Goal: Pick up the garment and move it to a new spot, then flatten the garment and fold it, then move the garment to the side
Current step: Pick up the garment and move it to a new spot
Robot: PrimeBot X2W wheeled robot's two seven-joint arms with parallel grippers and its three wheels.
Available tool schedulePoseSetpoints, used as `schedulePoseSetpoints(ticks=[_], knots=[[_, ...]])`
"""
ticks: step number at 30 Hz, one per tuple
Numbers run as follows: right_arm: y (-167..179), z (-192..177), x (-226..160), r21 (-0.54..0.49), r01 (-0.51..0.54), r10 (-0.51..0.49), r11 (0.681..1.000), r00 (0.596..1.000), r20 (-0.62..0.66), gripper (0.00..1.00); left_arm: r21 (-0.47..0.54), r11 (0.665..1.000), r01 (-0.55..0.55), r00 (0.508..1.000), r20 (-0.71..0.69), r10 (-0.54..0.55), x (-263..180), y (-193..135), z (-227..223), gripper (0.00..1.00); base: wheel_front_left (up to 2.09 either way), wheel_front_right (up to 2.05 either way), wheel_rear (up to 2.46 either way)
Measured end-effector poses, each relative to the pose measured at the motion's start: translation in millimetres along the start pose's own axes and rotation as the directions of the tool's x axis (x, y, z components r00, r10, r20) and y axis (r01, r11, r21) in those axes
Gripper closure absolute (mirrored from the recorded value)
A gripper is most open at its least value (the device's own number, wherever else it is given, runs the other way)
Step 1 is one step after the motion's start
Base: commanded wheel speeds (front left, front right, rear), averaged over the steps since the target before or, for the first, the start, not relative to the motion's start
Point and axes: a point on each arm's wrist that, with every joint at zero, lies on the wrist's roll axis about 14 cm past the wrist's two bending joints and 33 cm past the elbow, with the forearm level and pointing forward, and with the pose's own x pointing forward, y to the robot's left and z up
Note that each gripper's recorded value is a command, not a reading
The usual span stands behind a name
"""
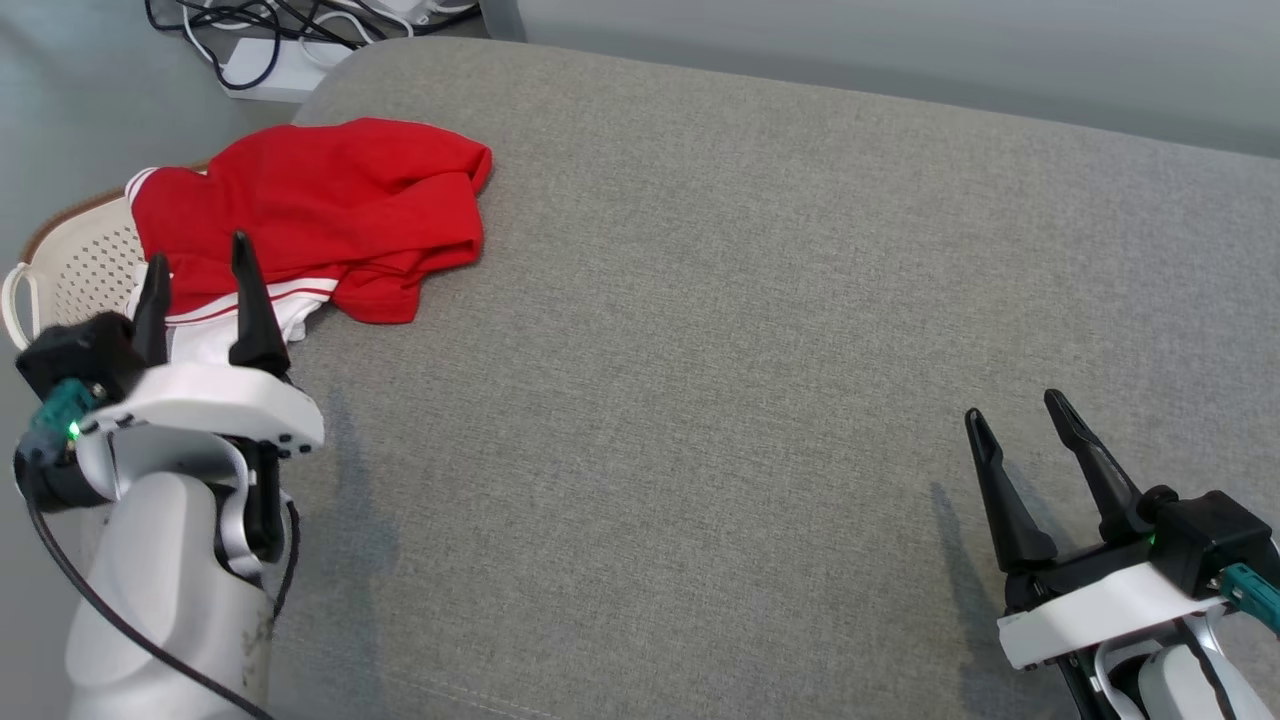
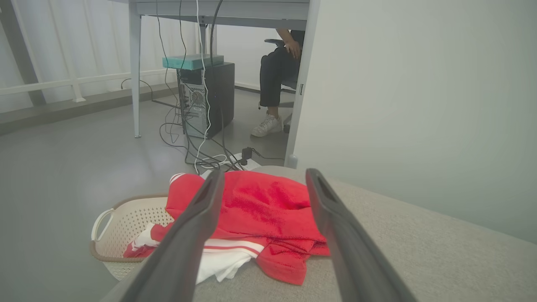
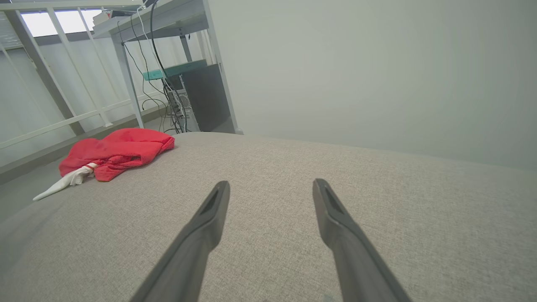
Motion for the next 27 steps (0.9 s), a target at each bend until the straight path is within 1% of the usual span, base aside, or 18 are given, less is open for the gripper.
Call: schedulePoseSetpoints(ticks=[4,8,10,14,16,20,23,27], knots=[[-9.0,-5.5,-2.2,0.004,0.022,-0.022,1.0,1.0,-0.013,0.0,-0.01,1.0,-0.007,0.999,-0.054,0.006,23.7,-2.2,-0.5,0.0,0.0,0.0,0.0],[-19.3,-11.6,-5.4,-0.002,0.04,-0.04,0.999,0.999,-0.03,0.0,-0.005,1.0,-0.02,0.989,-0.15,0.019,40.4,2.4,-13.6,0.0,0.0,0.0,0.0],[-25.5,-15.1,-6.4,-0.004,0.051,-0.051,0.999,0.998,-0.039,0.0,-0.002,1.0,-0.026,0.979,-0.203,0.025,46.8,5.1,-23.0,0.0,0.0,0.0,0.0],[-34.3,-16.8,-3.3,-0.007,0.065,-0.065,0.998,0.997,-0.039,0.0,-0.033,0.999,-0.029,0.947,-0.32,0.016,54.1,4.4,-45.9,0.0,0.0,0.0,0.0],[-36.2,-16.8,-2.3,-0.003,0.067,-0.067,0.998,0.997,-0.036,0.0,-0.022,0.999,-0.031,0.933,-0.359,0.021,56.7,8.1,-53.6,0.0,0.0,0.0,0.0],[-38.7,-19.7,-3.5,-0.006,0.061,-0.061,0.998,0.997,-0.046,0.0,0.014,1.0,-0.028,0.913,-0.407,0.031,61.0,14.4,-66.7,0.0,0.0,0.0,0.0],[-42.2,-15.6,-1.1,-0.003,0.063,-0.063,0.998,0.998,-0.031,0.0,0.017,1.0,-0.006,0.899,-0.437,0.013,65.3,6.0,-76.6,0.0,0.0,0.0,0.0],[-50.5,-20.7,-5.4,0.002,0.08,-0.08,0.997,0.996,-0.047,0.0,0.02,1.0,0.021,0.887,-0.462,-0.01,71.1,-5.1,-88.4,0.0,0.0,0.0,0.0]])
